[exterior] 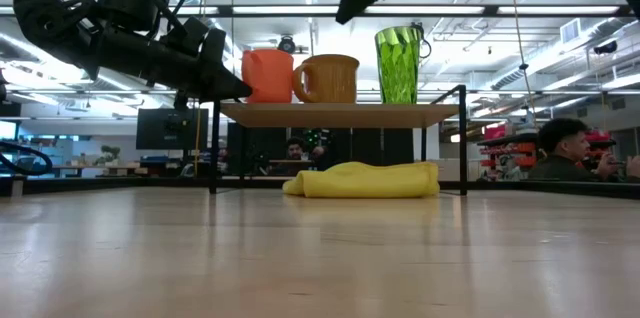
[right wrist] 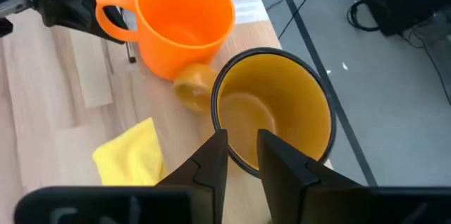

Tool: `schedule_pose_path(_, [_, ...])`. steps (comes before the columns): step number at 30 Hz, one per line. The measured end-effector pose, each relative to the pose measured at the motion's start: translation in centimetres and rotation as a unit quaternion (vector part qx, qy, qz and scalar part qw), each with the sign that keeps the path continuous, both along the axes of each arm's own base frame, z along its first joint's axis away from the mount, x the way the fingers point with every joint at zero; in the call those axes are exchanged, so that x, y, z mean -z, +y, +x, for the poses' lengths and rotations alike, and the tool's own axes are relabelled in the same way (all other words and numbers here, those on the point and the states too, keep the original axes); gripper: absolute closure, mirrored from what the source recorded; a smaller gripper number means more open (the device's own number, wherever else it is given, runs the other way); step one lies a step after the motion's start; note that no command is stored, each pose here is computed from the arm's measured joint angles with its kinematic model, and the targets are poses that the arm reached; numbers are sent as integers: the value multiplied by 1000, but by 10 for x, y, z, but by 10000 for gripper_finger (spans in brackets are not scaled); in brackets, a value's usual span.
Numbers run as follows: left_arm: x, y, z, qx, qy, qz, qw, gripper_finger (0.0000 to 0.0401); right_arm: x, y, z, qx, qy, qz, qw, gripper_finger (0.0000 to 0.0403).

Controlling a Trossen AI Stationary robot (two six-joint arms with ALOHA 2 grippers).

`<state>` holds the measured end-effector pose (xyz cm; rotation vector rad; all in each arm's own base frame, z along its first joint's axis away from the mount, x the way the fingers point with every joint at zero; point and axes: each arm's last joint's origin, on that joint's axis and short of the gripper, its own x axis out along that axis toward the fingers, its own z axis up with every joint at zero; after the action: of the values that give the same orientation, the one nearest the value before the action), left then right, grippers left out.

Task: Stack small to large cups/mugs on shelf
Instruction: Adjust the orange mug and yellow mug

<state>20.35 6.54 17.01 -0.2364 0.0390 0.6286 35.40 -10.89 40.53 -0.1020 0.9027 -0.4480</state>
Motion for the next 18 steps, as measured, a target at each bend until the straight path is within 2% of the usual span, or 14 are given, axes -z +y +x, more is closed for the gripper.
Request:
schedule_pose_path(7, [0, 0, 0, 0, 0, 0, 1000, 365, 8, -2, 8, -9, 10, -1, 1000, 321])
schedule_pose_path(12, [-1, 0, 0, 0, -4, 1, 1000, 361, 20, -4, 16, -27, 24, 26, 999, 321])
schedule_pose_path(18, [-1, 0, 0, 0, -3, 5, 1000, 366, 29, -5, 23, -31, 37, 29, 998, 321])
